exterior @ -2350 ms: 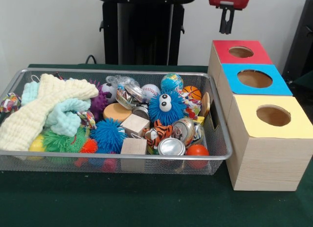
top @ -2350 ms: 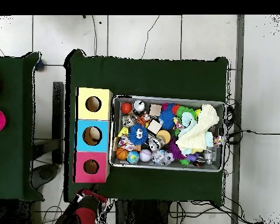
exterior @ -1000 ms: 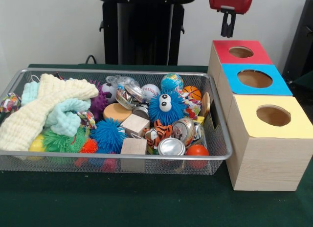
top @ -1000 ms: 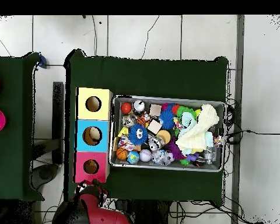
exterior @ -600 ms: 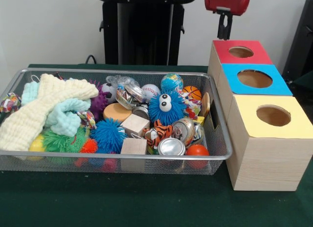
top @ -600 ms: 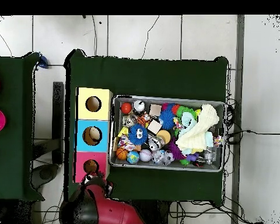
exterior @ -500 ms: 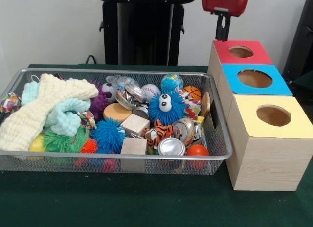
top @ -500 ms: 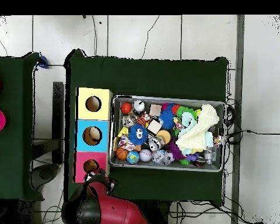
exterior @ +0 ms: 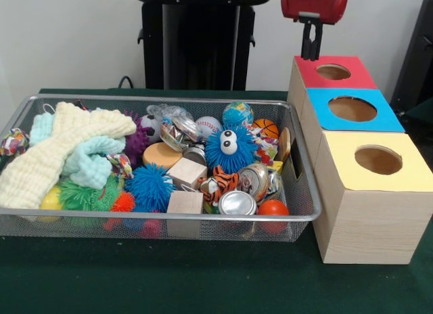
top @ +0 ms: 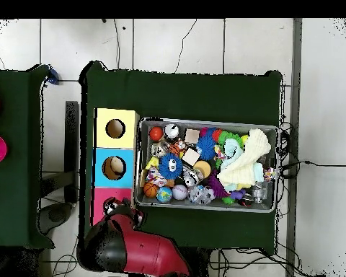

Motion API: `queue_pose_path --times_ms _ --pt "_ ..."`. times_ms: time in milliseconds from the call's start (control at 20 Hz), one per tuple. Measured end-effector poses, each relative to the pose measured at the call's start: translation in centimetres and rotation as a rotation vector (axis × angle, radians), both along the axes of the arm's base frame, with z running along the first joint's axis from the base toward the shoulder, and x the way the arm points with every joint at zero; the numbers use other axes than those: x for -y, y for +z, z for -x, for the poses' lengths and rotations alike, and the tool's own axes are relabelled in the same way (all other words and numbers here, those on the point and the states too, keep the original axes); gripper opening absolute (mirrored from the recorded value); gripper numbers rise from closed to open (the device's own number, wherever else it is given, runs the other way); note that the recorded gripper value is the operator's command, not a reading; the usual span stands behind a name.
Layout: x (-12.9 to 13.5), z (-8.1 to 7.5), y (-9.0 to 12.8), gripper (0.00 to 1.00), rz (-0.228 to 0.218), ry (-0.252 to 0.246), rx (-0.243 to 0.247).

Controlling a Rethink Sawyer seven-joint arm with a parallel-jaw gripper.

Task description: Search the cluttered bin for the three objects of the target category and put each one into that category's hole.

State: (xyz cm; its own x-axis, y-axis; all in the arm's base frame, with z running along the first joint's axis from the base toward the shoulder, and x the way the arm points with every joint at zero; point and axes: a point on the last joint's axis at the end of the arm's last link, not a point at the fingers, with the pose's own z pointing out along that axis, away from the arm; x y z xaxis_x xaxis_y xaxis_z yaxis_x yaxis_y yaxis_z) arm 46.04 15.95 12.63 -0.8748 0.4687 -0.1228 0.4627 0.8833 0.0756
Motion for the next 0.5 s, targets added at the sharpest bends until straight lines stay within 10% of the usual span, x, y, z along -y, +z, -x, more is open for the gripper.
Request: queue_pose_path --times_ms 500 --pt "0.5 -2.6 1.0 0.0 -0.013 0.02 -0.021"
